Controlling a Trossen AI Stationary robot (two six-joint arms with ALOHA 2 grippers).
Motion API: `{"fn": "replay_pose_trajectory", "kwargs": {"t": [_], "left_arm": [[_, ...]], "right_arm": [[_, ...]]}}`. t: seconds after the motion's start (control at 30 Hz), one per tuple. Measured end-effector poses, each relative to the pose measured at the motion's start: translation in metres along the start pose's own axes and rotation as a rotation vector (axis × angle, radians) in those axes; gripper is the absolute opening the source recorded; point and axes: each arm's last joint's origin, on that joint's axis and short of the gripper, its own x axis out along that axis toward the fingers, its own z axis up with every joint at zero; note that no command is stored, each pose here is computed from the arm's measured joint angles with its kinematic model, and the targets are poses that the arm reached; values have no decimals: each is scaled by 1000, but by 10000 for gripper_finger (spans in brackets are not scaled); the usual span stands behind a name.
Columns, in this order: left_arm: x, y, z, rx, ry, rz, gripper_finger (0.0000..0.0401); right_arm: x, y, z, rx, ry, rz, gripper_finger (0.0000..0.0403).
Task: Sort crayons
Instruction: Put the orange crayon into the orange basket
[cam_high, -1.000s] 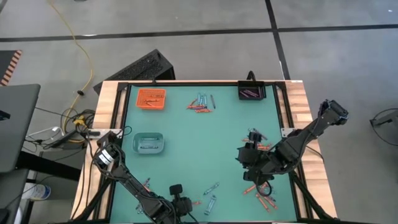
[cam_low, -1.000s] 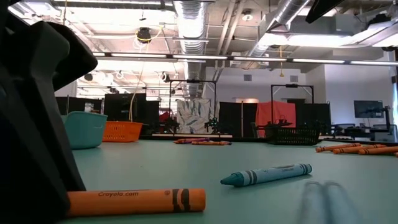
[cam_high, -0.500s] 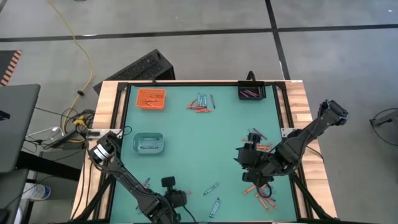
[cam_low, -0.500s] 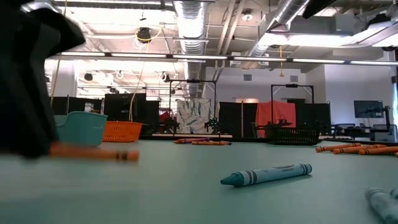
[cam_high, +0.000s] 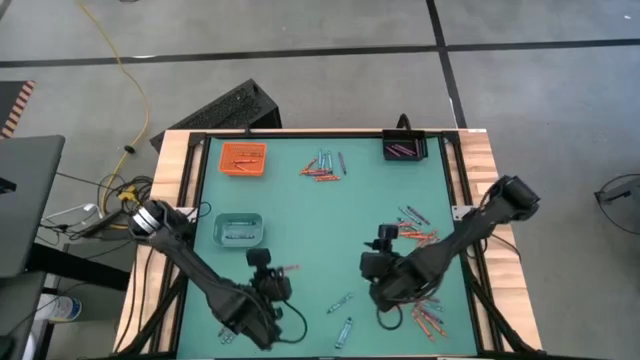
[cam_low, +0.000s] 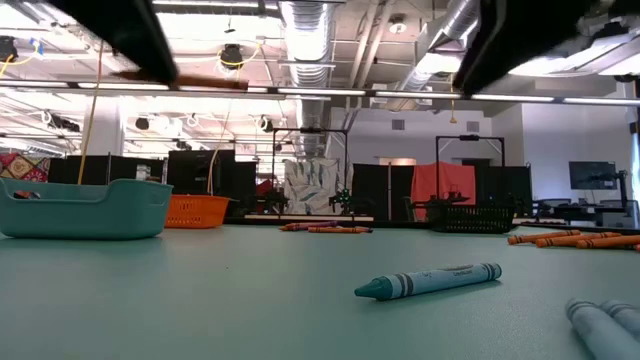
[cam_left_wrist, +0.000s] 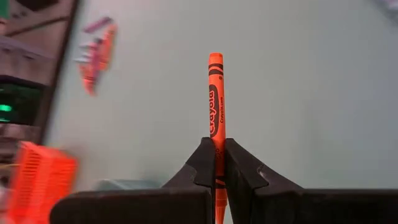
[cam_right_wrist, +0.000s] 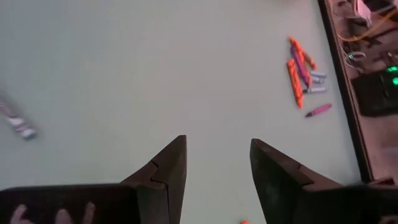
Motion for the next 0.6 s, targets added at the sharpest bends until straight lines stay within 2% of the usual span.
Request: {"fn": "replay_pose_trajectory", "kwargs": {"t": [0.2, 0.33, 0.6], "left_arm": [[2, 50, 11, 81, 52, 127, 0], [8, 83, 17, 92, 92, 169, 0], [32, 157, 0, 38, 203, 223, 0]], "right_arm": [[38, 24, -7, 5, 84, -74, 170], [54, 39, -14, 6, 101, -123, 170], [48, 58, -23, 1, 67, -132, 170]]}}
